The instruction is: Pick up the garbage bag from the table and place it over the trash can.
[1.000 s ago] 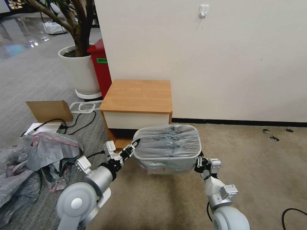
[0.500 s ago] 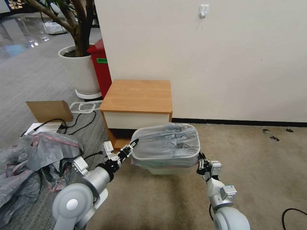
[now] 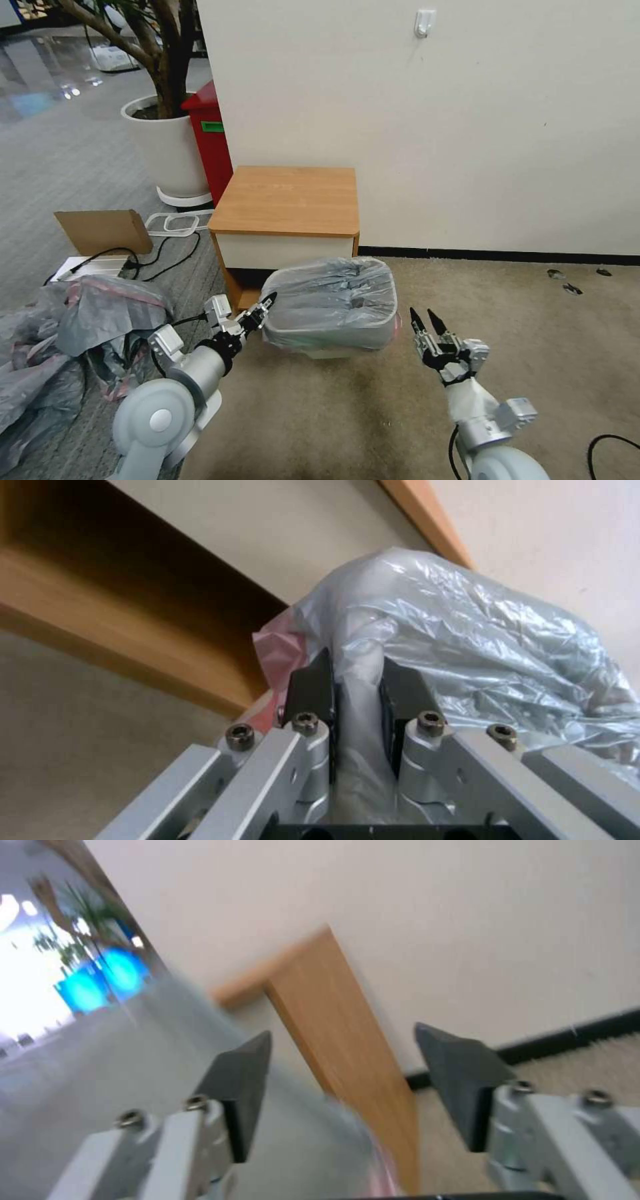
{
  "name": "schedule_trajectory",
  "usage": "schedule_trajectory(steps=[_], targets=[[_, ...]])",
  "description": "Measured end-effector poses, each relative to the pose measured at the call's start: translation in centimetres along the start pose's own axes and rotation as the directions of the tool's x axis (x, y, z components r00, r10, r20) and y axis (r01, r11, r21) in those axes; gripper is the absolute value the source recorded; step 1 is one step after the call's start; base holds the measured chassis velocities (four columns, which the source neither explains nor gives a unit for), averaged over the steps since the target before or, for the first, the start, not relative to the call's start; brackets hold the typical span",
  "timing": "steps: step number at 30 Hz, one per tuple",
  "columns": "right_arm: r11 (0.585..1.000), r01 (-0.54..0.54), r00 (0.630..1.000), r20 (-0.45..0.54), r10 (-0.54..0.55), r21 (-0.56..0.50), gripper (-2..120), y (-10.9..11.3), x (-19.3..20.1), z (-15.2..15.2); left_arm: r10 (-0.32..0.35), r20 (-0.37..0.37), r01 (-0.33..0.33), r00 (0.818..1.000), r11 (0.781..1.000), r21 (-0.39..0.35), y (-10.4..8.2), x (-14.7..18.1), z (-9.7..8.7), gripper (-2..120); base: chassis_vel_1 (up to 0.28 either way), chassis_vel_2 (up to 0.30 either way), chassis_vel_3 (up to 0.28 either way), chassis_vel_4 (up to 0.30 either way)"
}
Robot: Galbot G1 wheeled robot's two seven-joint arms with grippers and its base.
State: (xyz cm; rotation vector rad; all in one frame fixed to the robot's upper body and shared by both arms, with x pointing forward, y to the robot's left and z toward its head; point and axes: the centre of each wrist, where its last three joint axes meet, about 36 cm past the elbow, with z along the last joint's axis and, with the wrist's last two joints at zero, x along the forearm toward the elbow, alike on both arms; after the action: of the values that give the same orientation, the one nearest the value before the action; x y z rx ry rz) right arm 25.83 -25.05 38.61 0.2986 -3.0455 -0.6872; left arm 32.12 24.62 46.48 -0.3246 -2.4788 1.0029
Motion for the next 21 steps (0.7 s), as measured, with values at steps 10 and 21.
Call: schedule_trajectory(steps=[10,21], targets=[[0.926,0.334,0.941,0.002,-0.339,0.175,95,6.4,-2.9,-11.9,-0.054,-0.018,0.051,0.998,0.986,-0.157,-0.3,0.1,1.7,9,0.000,0.000,0.000,0.000],[0.584,0.662,0.748,-0.459,-0.479,0.470,57,9.6,-9.9,-13.2,-0.042,0.043,0.055,0.998,0.931,-0.360,-2.0,0.5,2.8,9,0.000,0.000,0.000,0.000]])
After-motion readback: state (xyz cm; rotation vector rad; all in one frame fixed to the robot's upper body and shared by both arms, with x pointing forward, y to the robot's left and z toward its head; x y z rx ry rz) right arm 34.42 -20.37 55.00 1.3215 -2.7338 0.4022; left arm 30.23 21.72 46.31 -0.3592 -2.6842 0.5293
